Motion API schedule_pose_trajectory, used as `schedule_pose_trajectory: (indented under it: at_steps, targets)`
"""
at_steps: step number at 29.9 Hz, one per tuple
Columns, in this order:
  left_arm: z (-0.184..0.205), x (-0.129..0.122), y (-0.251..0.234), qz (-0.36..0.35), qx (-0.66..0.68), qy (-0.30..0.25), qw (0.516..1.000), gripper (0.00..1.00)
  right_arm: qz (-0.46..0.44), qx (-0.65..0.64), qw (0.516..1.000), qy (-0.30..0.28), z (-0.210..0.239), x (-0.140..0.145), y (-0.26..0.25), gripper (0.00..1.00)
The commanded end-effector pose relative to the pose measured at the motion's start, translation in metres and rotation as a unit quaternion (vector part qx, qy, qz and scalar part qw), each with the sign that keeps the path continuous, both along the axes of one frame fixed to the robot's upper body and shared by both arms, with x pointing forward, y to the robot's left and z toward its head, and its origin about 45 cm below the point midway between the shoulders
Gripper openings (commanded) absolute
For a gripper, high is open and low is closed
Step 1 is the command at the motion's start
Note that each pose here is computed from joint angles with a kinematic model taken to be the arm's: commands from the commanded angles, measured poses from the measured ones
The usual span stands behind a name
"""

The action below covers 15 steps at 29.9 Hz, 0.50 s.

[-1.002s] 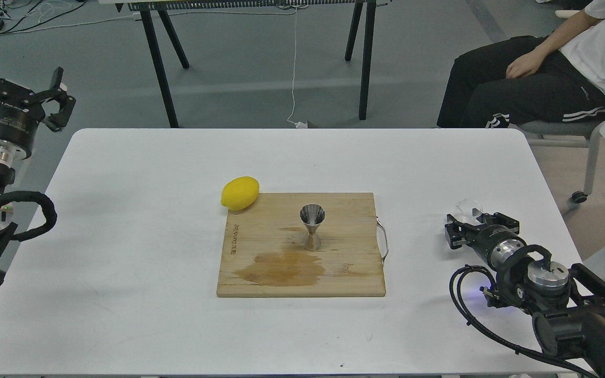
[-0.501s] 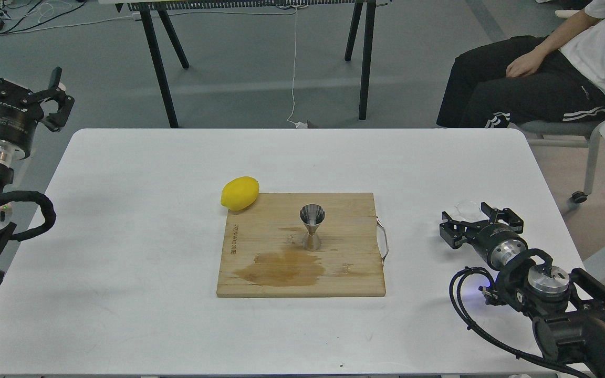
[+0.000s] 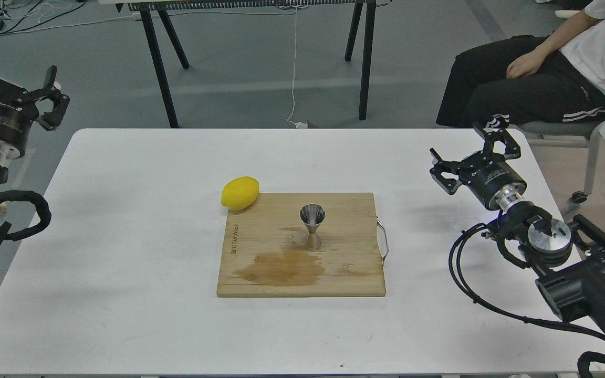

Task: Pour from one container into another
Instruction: 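Set the glass down, open the right gripper and withdraw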

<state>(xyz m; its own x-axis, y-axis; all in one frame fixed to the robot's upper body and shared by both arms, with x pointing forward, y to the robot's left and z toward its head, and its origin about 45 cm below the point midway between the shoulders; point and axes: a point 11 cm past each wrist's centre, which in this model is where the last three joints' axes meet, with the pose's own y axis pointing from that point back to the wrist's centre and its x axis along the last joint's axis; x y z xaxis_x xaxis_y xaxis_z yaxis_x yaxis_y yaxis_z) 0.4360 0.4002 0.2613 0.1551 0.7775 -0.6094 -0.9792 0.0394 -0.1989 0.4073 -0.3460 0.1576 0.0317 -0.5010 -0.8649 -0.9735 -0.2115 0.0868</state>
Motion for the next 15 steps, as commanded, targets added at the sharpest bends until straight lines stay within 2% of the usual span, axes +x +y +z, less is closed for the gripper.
schedule_pose_trajectory:
  at_steps: [1, 5, 15]
  targets:
    - [-0.002, 0.0, -0.003, -0.002, -0.003, 0.001, 1.0, 1.0, -0.021, -0.051, 0.995, -0.083, 0.036, 0.018, -0.005, 1.0]
    - [-0.004, 0.001, -0.006, -0.003, -0.009, 0.001, 1.0, 1.0, -0.03, -0.1, 0.983, -0.151, 0.061, 0.025, -0.005, 1.0]
    - [-0.014, -0.002, -0.011, -0.006, -0.016, 0.01, 1.0, 1.0, -0.032, -0.107, 0.982, -0.154, 0.067, 0.03, -0.005, 1.0]
